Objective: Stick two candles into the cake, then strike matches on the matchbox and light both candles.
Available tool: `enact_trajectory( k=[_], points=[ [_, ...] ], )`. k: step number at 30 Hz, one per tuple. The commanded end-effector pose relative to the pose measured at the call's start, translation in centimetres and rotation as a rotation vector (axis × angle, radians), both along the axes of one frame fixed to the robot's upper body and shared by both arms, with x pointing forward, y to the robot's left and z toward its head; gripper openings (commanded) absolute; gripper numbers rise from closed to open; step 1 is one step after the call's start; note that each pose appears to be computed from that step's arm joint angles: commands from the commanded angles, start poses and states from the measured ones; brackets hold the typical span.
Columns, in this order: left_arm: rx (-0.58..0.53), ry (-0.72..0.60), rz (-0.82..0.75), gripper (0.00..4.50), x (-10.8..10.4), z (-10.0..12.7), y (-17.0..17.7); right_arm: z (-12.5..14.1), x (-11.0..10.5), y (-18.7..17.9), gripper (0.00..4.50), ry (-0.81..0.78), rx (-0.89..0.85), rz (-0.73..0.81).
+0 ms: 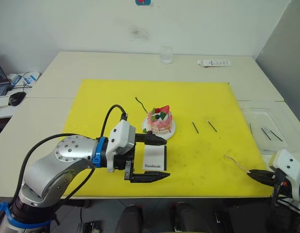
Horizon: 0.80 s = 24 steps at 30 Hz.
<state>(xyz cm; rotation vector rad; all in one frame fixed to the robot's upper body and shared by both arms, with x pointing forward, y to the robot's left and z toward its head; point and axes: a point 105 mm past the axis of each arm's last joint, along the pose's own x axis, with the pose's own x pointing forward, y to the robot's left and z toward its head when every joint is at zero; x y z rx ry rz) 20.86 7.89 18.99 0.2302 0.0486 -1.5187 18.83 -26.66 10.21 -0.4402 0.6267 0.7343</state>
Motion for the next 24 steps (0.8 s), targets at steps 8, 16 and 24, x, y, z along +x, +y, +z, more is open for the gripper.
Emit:
enact_trajectory(
  k=[8,16,24],
  points=[
    [0.001,-0.026,-0.04,4.5,-0.4,0.3,-0.5,0.0,-0.6,-1.9,0.02,0.059,-0.044,-0.016],
    [0.004,-0.029,-0.046,4.5,-0.2,0.3,-0.6,0.1,-0.3,-2.4,1.74,0.054,-0.059,-0.034],
    [0.015,-0.031,-0.038,4.5,-0.1,-0.2,-0.4,3.4,-0.1,-1.9,3.15,0.024,-0.116,0.023]
  ],
)
